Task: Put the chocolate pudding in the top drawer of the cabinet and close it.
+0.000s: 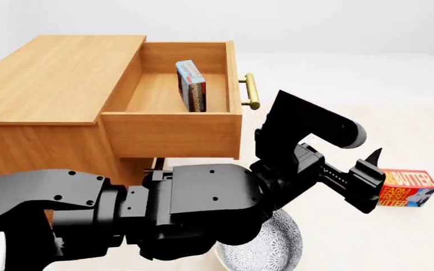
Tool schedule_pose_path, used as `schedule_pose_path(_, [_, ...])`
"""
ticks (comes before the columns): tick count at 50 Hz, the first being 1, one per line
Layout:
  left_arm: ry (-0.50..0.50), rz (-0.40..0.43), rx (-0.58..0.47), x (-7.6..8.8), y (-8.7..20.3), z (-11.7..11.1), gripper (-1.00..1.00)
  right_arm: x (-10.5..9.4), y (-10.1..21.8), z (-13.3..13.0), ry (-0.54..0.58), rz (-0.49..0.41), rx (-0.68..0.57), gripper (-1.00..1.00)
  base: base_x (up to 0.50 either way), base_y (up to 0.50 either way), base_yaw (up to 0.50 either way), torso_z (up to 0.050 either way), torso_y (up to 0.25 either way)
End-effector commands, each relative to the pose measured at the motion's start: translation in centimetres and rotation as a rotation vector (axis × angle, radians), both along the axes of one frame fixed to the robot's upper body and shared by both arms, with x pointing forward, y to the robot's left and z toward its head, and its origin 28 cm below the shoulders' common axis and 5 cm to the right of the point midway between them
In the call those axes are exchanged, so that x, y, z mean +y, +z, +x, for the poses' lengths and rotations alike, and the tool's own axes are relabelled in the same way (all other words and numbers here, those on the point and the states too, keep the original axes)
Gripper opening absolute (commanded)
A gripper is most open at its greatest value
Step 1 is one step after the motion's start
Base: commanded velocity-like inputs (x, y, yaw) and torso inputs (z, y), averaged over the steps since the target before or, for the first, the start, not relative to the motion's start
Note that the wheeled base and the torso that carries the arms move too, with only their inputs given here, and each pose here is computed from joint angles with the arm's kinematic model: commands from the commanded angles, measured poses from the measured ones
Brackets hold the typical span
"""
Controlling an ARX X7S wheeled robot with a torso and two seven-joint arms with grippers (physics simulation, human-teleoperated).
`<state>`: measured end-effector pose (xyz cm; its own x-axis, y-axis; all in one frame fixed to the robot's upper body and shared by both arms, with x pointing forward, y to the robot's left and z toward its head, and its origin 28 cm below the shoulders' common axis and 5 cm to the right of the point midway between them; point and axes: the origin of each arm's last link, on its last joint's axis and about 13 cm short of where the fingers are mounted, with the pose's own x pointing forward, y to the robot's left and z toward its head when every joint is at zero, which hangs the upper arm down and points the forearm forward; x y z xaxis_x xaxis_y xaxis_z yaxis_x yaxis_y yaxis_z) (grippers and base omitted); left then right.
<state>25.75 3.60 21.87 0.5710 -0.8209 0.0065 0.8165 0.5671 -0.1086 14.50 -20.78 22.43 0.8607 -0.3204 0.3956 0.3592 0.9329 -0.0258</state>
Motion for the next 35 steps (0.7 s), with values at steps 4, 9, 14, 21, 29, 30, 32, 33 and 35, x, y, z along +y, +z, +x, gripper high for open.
schedule_pose_path(4, [0.025, 0.027, 0.008, -0.9, -0.7, 1.7, 1.00, -0.2, -0.4, -0.2, 0.002, 0.001, 0.012, 1.00, 0.00, 0.00, 0.00, 0.000, 0.000])
schedule_pose_path(9, [0.055, 0.043, 0.017, -1.1, -1.2, 2.9, 1.00, -0.1, -0.5, 0.1, 0.000, 0.002, 0.013, 1.00, 0.00, 0.00, 0.00, 0.000, 0.000])
schedule_pose_path(14, [0.079, 0.056, 0.027, -1.3, -1.7, 4.0, 1.00, 0.0, -0.7, 0.2, 0.000, 0.004, 0.014, 1.00, 0.00, 0.00, 0.00, 0.000, 0.000])
schedule_pose_path(21, [0.099, 0.070, 0.044, -1.5, -2.3, 5.0, 1.00, 0.0, -0.8, 0.4, 0.000, 0.006, 0.016, 1.00, 0.00, 0.00, 0.00, 0.000, 0.000])
schedule_pose_path(29, [0.100, 0.077, 0.048, -1.6, -2.5, 4.9, 1.00, 0.0, -0.9, 0.6, -0.003, 0.009, 0.015, 1.00, 0.00, 0.00, 0.00, 0.000, 0.000])
schedule_pose_path(30, [0.102, 0.078, 0.049, -1.6, -2.6, 5.0, 1.00, 0.0, -1.0, 0.6, -0.004, 0.009, 0.015, 1.00, 0.00, 0.00, 0.00, 0.000, 0.000])
schedule_pose_path(32, [0.108, 0.081, 0.052, -1.6, -2.6, 5.1, 1.00, 0.0, -1.0, 0.6, -0.004, 0.009, 0.016, 1.00, 0.00, 0.00, 0.00, 0.000, 0.000])
schedule_pose_path(33, [0.111, 0.083, 0.053, -1.6, -2.7, 5.2, 1.00, 0.0, -1.0, 0.6, -0.003, 0.010, 0.017, 1.00, 0.00, 0.00, 0.00, 0.000, 0.000])
schedule_pose_path(35, [0.116, 0.086, 0.057, -1.5, -2.8, 5.4, 1.00, -0.2, -1.1, 0.1, -0.003, 0.011, 0.018, 1.00, 0.00, 0.00, 0.00, 0.000, 0.000])
